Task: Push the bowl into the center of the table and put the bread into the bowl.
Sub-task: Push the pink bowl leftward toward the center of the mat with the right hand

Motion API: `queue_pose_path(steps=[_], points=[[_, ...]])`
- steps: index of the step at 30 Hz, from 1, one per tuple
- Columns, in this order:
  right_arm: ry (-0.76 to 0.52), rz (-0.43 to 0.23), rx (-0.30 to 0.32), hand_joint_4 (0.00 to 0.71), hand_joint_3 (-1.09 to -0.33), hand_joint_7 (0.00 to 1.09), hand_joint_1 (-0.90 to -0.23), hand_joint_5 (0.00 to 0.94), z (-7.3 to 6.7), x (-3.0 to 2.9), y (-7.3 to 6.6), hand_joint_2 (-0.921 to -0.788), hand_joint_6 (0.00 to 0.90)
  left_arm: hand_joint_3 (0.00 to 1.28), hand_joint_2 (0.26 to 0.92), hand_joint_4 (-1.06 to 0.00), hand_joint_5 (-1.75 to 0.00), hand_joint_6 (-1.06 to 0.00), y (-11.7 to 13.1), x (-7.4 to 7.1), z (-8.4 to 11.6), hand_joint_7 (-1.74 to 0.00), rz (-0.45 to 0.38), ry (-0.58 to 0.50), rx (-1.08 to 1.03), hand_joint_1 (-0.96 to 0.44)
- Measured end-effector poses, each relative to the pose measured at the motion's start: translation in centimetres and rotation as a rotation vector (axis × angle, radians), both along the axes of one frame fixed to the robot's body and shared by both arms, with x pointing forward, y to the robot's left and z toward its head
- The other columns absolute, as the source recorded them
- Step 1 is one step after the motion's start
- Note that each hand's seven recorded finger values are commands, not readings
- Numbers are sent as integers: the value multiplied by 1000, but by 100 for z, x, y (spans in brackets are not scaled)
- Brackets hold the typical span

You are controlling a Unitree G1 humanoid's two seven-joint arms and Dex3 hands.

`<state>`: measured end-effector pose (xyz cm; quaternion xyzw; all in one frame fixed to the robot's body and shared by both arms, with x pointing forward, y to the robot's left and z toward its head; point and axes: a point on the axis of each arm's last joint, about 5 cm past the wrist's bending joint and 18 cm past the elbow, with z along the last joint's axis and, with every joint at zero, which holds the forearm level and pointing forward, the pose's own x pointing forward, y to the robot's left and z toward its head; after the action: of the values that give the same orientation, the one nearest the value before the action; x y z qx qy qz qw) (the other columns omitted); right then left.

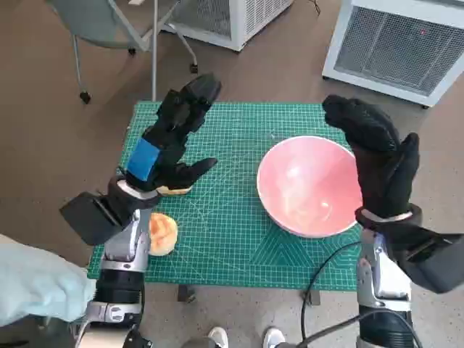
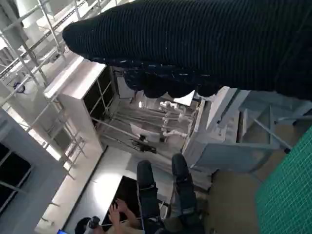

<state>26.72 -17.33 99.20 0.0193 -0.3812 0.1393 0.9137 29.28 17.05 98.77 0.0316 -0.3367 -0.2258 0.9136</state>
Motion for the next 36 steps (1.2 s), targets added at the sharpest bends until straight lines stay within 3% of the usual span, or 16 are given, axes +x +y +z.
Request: queue_pose_path(steps=[30,36], points=[[-5,0,-2,110,-708,407,-665,0,-6,-6,-6,-921,-1,268,921,-152,-7,0,1,2,-9,-484,-1,14,-2,-603],[0,-19,-7,110,-716,405,-663,0,-37,-5,-76,-921,-1,268,921,-153,-6,1,0,2,-10,-488,-1,16,-1,-606]])
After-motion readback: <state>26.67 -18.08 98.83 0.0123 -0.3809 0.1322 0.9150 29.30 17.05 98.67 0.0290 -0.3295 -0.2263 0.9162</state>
